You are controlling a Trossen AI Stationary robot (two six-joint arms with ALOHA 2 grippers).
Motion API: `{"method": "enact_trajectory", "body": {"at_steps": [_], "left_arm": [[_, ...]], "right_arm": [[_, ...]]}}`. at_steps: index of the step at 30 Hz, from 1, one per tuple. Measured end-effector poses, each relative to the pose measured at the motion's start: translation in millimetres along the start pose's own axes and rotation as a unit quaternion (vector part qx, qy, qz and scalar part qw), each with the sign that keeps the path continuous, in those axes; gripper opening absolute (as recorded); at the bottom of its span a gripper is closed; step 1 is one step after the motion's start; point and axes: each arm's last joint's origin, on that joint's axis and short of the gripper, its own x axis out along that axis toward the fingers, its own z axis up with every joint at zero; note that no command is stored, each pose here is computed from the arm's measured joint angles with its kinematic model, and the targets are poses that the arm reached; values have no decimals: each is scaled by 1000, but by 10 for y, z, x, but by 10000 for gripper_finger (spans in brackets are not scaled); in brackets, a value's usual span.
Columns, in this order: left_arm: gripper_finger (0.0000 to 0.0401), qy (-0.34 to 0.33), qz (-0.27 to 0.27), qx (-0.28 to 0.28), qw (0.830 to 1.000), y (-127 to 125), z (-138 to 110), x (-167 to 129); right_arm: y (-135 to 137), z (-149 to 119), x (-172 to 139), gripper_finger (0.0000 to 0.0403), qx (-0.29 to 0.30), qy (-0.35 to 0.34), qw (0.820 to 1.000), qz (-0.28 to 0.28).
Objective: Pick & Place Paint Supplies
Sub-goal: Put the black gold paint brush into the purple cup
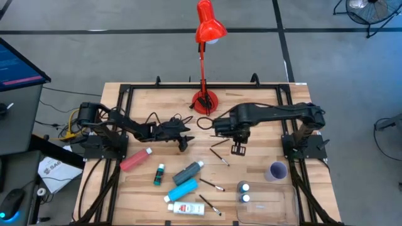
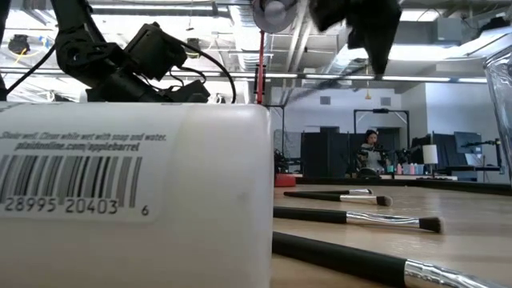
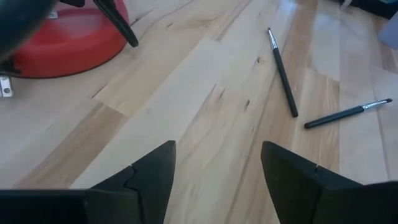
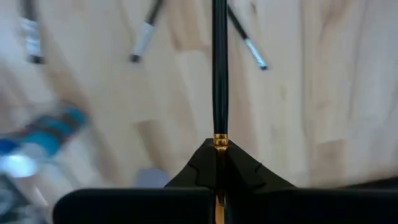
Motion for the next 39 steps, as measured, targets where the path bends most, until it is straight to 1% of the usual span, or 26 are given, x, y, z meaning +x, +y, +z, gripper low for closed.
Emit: {"method": "enact_trajectory", "body": {"at_steps": [5,9,11,13,18,22,28,31,34,39], "left_arm": [[214,-1,0,0,1000,-1,2,1],[214,-3,-1,-1,1000,-2,6,1],[215,-3,-1,-2,1000,-2,5,2],[215,-3,-3,-4,1000,-11,4,0],[212,-5,-7,-11,1000,-35,2,-5],[212,-8,-8,-16,1000,-36,6,-4],[211,-11,-12,-27,1000,-57,7,-9],[211,-10,-19,-29,999,-102,-7,-21],[209,-12,-19,-29,999,-152,-24,-36],[209,-17,-19,-30,999,-212,-42,-56]], "right_arm": [[110,-285,-267,0,22,-36,998,43],[172,-532,-448,0,43,-65,995,63],[185,-690,-495,0,51,-71,994,72],[189,-838,-480,0,65,-66,993,77],[168,-1238,-356,0,110,-29,988,103],[168,-1487,-274,0,135,2,983,125],[156,-1807,-315,0,169,28,971,168],[170,-1995,-353,0,191,62,960,197],[176,-2213,-365,0,222,119,943,215],[126,-2547,-408,0,273,203,916,215]]}}
